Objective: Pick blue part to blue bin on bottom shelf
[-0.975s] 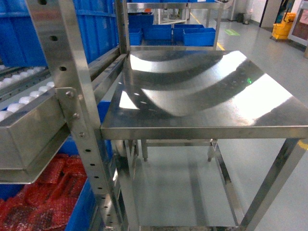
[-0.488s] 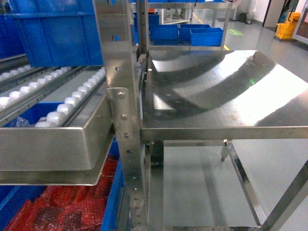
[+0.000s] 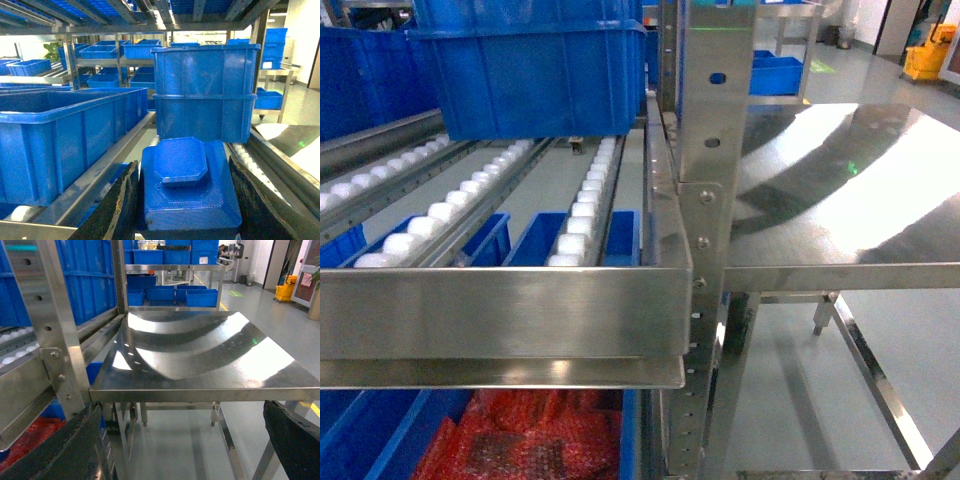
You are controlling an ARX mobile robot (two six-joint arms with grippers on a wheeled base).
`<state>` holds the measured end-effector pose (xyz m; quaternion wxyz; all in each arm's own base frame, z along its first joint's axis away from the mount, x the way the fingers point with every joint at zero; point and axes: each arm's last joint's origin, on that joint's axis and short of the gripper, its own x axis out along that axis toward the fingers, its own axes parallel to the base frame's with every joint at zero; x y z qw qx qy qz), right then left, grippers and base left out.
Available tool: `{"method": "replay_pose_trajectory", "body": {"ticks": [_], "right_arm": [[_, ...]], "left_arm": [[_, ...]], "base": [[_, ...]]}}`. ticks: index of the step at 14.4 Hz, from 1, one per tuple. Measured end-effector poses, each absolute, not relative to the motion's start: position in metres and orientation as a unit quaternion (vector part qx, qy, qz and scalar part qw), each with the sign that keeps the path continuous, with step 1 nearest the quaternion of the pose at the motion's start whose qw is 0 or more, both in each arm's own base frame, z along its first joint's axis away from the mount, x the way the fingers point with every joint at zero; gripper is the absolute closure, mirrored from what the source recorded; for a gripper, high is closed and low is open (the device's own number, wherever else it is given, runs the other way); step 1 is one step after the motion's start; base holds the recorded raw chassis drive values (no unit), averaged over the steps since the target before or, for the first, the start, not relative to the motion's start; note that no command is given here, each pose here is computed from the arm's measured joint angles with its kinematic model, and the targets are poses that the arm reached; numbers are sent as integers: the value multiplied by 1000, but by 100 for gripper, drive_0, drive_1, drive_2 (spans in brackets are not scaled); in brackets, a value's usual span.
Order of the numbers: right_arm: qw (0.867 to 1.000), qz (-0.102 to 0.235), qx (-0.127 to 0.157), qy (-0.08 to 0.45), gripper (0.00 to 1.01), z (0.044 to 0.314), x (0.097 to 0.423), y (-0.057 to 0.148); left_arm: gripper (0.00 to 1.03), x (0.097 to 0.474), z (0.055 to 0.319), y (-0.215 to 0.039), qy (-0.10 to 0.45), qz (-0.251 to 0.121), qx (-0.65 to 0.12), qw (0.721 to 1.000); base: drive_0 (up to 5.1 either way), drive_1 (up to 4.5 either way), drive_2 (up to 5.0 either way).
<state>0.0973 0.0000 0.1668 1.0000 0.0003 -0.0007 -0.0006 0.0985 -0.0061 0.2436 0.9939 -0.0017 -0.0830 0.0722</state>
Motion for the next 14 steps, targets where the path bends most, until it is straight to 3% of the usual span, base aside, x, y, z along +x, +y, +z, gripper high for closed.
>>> {"method": "replay_pose_trajectory", "body": {"ticks": [8,14], "right_arm": [[1000,0,0,0,3,167,97,0],[1000,0,0,-1,3,167,97,0]], "left_arm": [[59,99,243,-6,-82,70,-1,994],[59,99,243,-6,-82,71,-2,994]], "base": [[5,428,-418],[-450,217,217]]}}
